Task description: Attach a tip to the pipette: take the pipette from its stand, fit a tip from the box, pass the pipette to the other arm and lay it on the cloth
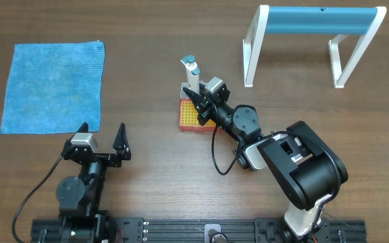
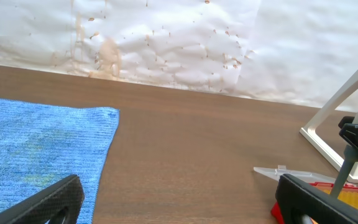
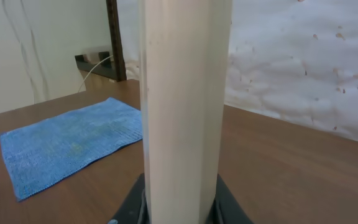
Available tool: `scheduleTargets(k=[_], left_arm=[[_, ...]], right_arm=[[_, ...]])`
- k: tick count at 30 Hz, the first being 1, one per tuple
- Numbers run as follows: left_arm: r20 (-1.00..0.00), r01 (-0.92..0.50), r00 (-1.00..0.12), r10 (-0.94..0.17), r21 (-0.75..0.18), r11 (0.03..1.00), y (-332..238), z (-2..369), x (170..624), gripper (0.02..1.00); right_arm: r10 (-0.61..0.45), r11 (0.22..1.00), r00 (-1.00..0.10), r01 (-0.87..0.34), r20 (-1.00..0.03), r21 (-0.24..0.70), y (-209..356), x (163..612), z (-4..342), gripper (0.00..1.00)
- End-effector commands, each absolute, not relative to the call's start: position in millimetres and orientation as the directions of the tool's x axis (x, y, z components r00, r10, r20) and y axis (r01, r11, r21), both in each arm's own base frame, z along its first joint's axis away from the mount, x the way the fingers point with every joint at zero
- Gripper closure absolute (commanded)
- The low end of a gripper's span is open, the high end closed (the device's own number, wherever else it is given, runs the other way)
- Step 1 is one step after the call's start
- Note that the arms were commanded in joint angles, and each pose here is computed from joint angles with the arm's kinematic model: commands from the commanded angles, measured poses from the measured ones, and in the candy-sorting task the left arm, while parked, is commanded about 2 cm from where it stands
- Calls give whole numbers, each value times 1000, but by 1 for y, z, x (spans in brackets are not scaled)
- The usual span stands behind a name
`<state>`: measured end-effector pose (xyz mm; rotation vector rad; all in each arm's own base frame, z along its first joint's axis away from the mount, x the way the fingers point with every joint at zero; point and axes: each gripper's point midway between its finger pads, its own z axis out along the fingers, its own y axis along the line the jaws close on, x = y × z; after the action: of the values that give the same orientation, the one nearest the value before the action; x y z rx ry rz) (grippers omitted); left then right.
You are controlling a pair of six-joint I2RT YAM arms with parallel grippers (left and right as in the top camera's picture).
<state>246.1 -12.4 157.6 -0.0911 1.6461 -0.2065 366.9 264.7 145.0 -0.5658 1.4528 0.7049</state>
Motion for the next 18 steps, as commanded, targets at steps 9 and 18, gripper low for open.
scheduleTargets(k=[9, 18], left_arm=[[-980, 57, -90, -175, -180, 982, -11, 156, 246, 20], [-980, 57, -90, -175, -180, 982, -11, 156, 246, 23]], right_arm=[[21, 692, -140, -713, -990, 116, 257, 357, 87, 921], [99, 689, -1, -722, -995, 69, 258, 364, 152, 919]])
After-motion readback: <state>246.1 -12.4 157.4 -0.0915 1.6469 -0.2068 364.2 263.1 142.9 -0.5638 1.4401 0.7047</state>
